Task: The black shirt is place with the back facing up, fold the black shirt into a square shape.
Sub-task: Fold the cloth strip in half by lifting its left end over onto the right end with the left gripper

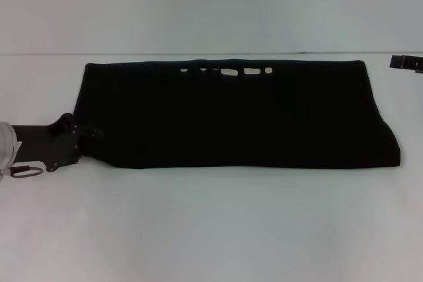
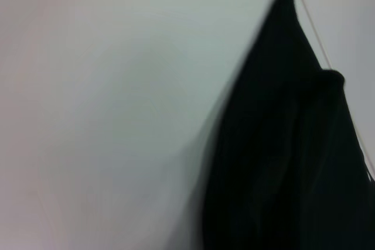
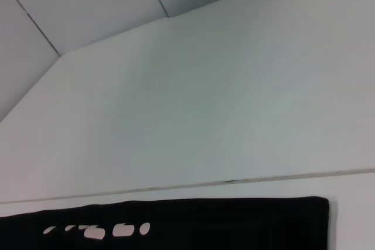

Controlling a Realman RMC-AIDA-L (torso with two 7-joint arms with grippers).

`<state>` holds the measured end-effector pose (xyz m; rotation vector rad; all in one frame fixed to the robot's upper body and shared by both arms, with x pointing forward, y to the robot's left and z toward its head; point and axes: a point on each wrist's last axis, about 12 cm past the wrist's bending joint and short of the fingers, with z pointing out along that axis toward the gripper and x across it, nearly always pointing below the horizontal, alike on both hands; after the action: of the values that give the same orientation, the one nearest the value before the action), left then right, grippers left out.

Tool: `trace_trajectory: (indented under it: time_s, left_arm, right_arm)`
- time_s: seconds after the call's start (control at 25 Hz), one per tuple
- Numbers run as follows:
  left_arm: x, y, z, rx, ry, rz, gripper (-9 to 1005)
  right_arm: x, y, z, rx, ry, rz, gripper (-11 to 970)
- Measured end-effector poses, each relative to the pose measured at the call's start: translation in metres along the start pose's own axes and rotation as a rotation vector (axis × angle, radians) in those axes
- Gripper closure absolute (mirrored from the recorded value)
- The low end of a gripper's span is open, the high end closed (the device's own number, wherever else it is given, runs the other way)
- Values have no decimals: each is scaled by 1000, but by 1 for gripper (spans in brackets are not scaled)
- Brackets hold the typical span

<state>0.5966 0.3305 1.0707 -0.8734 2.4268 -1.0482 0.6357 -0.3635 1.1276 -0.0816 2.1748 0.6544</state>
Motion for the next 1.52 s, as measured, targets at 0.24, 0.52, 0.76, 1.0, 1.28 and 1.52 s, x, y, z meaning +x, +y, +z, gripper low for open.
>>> trace_trajectory:
  time_s: [0.24,0.52,0.76,1.0,1.28,1.52]
  left_arm:
    - [0,-2,0,4,6,34,699]
    - [0,0,-1,3,6,48,903]
    - [2,3,-4,9,22,105,929]
    - [1,11,-16,54,19,196,946]
    - [-4,27,-36,26,-8,254,947]
    - [-15,49,-66,-51,-85,268,947]
  right_arm:
    - [0,0,0,-2,1,0,142]
    - [1,0,0,-2,1,1,142]
    - [1,0,-1,-1,2,2,142]
    - [1,0,-1,-6,1,4,142]
    - [-1,3,-1,-26,-12,13,141]
    - [-6,7,3,-41,-28,15,142]
